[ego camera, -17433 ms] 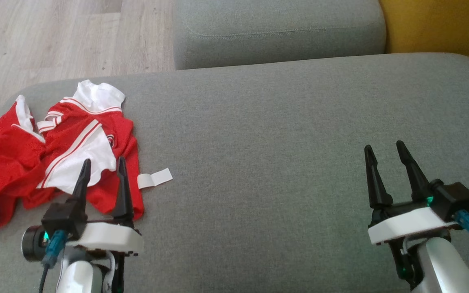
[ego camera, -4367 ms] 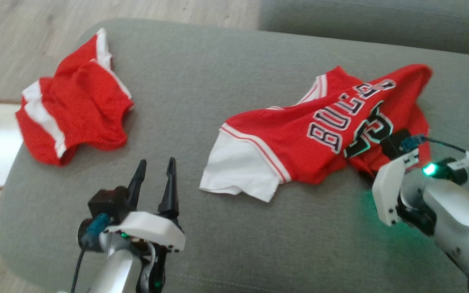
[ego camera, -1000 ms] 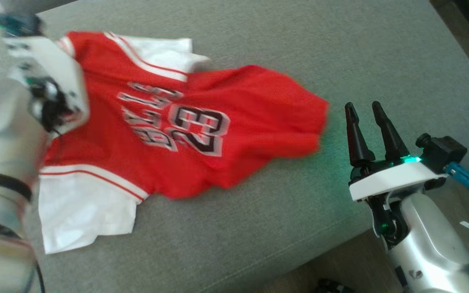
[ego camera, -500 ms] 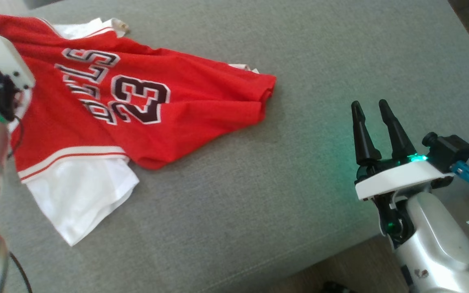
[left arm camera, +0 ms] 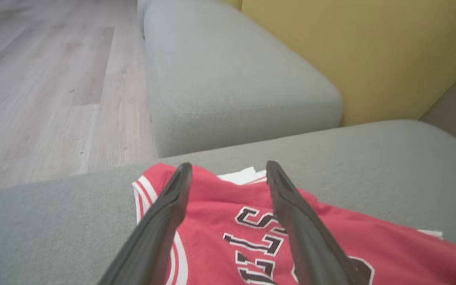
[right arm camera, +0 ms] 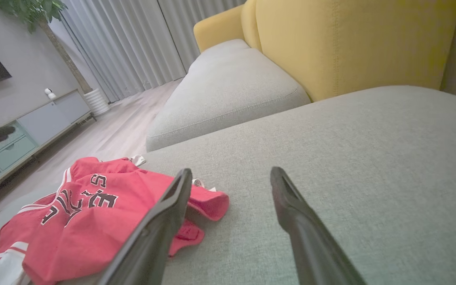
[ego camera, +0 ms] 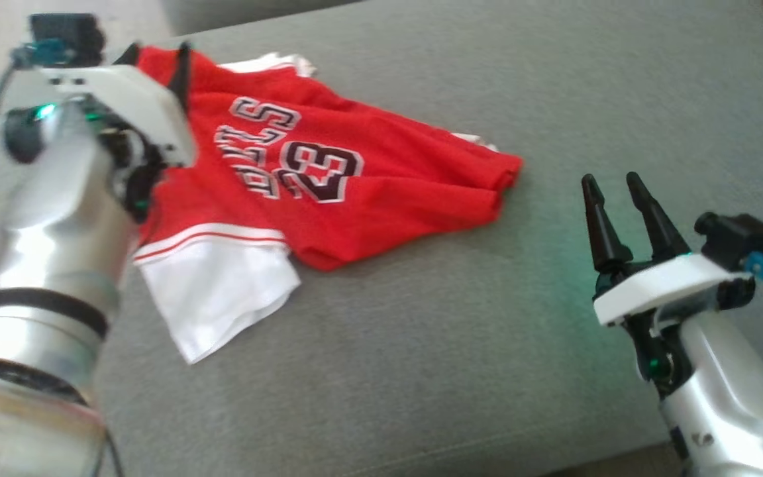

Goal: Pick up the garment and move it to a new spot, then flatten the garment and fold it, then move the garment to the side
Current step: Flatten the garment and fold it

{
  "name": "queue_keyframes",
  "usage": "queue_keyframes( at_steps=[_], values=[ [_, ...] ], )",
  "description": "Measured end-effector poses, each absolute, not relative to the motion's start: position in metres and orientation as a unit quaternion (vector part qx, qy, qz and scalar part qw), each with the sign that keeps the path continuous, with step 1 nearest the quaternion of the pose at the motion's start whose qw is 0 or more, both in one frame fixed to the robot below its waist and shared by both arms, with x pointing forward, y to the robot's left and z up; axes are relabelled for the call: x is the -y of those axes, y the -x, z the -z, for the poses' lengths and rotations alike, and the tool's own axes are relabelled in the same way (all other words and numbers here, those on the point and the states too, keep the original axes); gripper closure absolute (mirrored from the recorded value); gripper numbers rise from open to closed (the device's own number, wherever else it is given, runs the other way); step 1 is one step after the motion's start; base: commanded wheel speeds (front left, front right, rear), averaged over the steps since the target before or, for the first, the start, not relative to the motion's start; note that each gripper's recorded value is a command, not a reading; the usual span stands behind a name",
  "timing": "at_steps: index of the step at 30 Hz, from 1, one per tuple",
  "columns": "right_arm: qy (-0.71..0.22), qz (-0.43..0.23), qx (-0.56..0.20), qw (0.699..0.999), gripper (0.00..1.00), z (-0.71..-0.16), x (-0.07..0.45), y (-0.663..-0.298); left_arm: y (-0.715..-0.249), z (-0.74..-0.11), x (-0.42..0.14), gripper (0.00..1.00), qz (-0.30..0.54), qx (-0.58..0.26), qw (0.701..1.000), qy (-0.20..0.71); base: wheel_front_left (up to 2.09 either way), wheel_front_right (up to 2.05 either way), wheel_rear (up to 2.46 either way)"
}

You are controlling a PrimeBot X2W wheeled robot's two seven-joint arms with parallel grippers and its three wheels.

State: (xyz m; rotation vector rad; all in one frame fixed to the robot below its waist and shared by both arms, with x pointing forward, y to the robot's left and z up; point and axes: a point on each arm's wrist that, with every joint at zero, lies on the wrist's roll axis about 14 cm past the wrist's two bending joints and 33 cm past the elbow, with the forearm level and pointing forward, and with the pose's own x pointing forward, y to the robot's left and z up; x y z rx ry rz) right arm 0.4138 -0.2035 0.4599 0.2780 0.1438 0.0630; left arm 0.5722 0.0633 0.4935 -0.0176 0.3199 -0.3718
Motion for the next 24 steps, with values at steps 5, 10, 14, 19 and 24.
queue_keyframes(
  at_steps=[5,10,14,19,24],
  values=[
    [-0.152,-0.049,-0.095,0.983,0.0,-0.461,0.19,-0.439,-0.552,-0.524,-0.061,0.0,0.195,-0.058,0.979,0.028,0.0,0.0,0.0],
    [-0.154,-0.058,-0.118,0.979,0.0,-0.455,0.179,-0.46,-0.517,-0.532,-0.083,0.0,0.152,-0.004,0.987,0.046,0.0,0.0,0.0],
    [-0.156,-0.056,-0.145,0.975,0.0,-0.44,0.176,-0.465,-0.474,-0.533,-0.107,0.0,0.101,0.031,0.992,0.073,0.0,0.0,0.0],
    [-0.154,-0.068,-0.199,0.965,0.0,-0.419,0.163,-0.471,-0.42,-0.496,-0.136,0.0,0.043,-0.004,0.993,0.109,0.0,0.0,0.0],
    [-0.156,-0.064,-0.283,0.944,0.0,-0.391,0.161,-0.475,-0.404,-0.487,-0.142,0.0,0.021,-0.013,0.992,0.125,0.0,0.0,0.0]
  ],
)
